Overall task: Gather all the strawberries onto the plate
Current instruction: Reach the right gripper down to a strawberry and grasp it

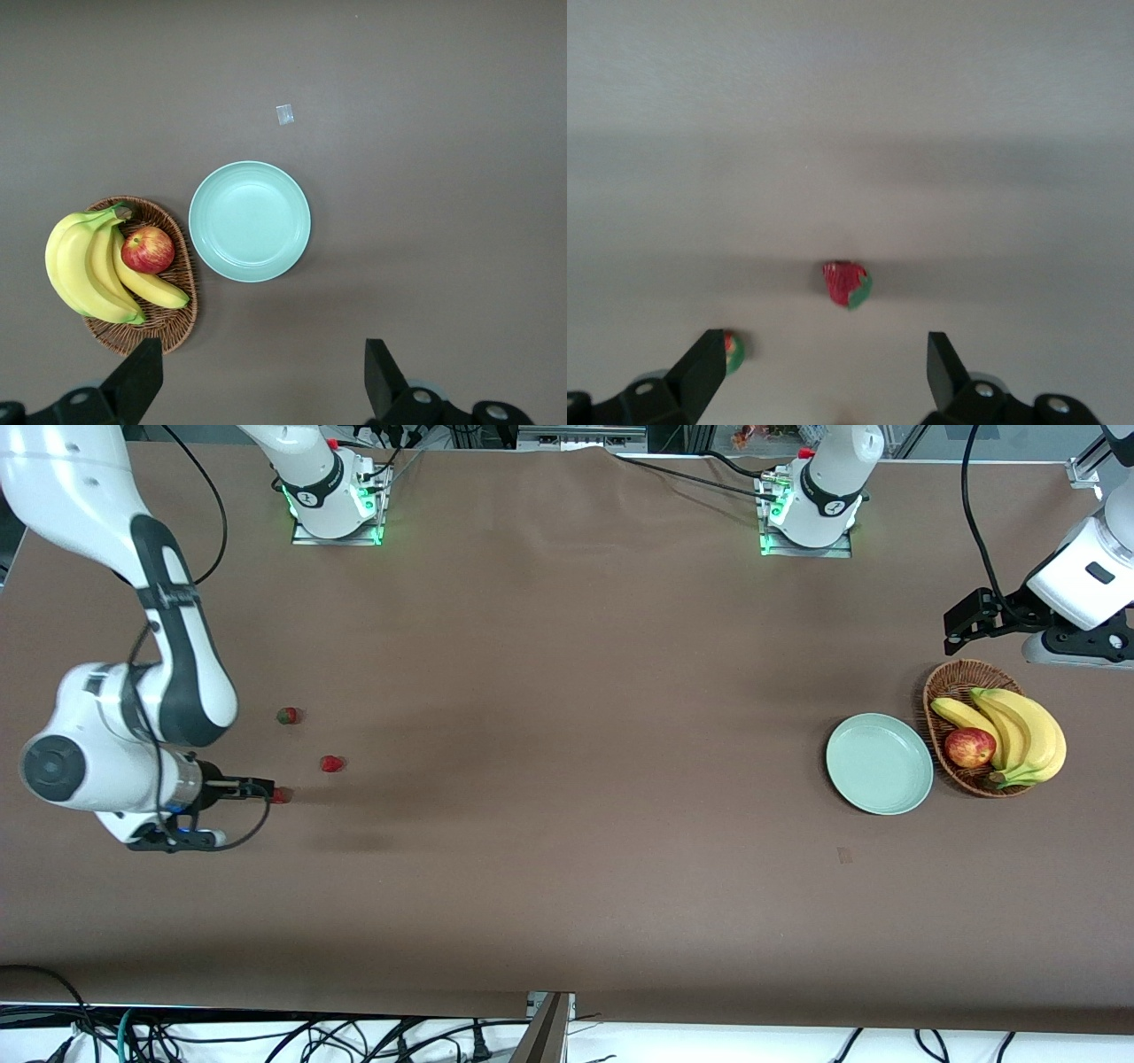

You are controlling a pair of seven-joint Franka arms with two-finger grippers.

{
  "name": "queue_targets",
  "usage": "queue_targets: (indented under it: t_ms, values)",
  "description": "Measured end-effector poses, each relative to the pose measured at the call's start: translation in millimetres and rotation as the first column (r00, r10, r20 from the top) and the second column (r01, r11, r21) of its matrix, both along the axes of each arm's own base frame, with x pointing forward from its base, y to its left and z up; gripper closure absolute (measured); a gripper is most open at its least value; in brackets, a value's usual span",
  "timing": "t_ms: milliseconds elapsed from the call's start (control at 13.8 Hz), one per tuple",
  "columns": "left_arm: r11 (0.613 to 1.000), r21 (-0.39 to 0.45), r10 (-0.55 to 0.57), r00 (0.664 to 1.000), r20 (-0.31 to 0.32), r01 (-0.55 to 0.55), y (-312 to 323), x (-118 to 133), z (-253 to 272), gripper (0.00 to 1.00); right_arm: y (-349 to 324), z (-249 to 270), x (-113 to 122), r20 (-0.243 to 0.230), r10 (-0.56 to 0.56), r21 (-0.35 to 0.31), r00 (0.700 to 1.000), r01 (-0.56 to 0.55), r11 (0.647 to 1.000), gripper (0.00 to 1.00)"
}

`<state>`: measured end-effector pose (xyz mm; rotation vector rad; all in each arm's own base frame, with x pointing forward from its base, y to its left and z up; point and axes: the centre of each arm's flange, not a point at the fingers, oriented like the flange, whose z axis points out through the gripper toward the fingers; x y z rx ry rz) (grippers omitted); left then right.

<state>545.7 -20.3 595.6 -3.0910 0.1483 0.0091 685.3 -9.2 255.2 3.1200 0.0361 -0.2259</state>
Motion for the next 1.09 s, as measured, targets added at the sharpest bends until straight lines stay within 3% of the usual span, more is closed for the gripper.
queue_targets:
  t_ms: [364,800,1091]
  values:
    - [1.0,0.0,0.0,1.0,0.0,0.0,0.0,0.0,0.0,0.0,1.7,-67.5,-26.8,0.024,0.064,0.01,0.998,-0.065,0.998,0.0]
    - [1.0,0.0,0.0,1.0,0.0,0.0,0.0,0.0,0.0,0.0,-5.6,-65.5,-26.6,0.034,0.151,0.02,0.988,-0.151,0.988,0.0]
    - [1.0,0.0,0.0,1.0,0.0,0.0,0.0,0.0,0.0,0.0,-14.0,-66.8,-27.1,0.044,0.174,0.021,0.984,-0.175,0.984,0.11]
